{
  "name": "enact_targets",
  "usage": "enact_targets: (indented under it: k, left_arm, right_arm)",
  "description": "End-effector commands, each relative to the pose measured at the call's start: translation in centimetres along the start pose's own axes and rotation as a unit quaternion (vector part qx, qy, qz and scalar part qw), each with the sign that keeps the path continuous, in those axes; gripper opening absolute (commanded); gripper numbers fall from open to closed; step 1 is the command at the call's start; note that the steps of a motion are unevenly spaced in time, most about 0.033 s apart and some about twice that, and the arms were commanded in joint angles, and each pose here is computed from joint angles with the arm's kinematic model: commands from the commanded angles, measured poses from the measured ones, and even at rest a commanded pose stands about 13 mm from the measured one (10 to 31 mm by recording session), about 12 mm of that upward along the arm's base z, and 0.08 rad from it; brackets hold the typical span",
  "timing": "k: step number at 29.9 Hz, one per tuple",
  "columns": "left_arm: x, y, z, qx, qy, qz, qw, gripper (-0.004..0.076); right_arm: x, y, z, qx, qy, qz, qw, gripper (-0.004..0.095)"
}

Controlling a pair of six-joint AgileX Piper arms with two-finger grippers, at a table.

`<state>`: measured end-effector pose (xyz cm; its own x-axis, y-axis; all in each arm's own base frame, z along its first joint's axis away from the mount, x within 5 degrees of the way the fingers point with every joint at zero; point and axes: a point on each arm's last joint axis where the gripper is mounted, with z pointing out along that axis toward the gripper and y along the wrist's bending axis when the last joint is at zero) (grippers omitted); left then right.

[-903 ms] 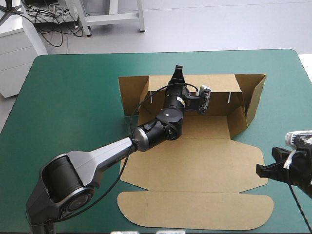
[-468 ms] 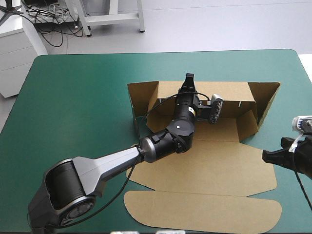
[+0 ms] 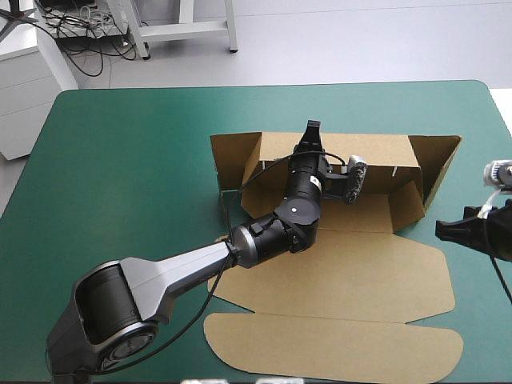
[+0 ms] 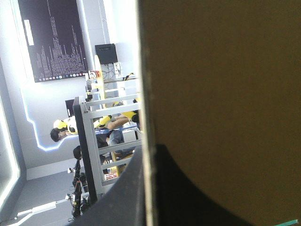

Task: Fold the box

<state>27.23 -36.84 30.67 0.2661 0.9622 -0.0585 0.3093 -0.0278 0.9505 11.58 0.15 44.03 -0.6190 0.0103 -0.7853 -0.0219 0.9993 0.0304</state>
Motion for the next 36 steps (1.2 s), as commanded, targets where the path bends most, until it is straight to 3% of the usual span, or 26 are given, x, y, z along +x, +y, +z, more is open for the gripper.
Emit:
enact_targets:
  k: [1,6,10,23,28,36]
  left_arm:
    - [-0.1,3.0,-1.8,-0.048,-0.023,-0.005,0.999,-0.0010]
    - [-0.3,3.1,-1.8,-0.051,-0.030,0.000,0.998,-0.0010]
    - [-0.3,3.3,-1.9,-0.060,-0.034,0.009,0.998,-0.0010]
    - [-0.3,3.3,-1.9,-0.062,-0.034,0.010,0.997,-0.0010]
    - [-0.3,3.3,-1.9,-0.061,-0.035,0.006,0.998,-0.0010]
    - [-0.3,3.3,-1.9,-0.060,-0.036,-0.023,0.997,-0.0010]
  right_arm:
    - [-2.7,0.0,-1.3,0.005,-0.041,-0.005,0.999,0.0385]
    - [-5.1,-0.3,-2.2,0.023,-0.037,0.010,0.999,0.0528]
    - [-7.3,-0.8,-1.0,0.039,-0.031,0.035,0.998,0.0582]
    - [-13.6,-1.7,9.8,0.048,0.021,0.051,0.997,0.0585]
    - [-15.8,-2.7,14.1,0.074,-0.006,0.085,0.994,0.0585]
    - [-16.7,-5.1,20.1,0.083,0.036,0.105,0.990,0.0585]
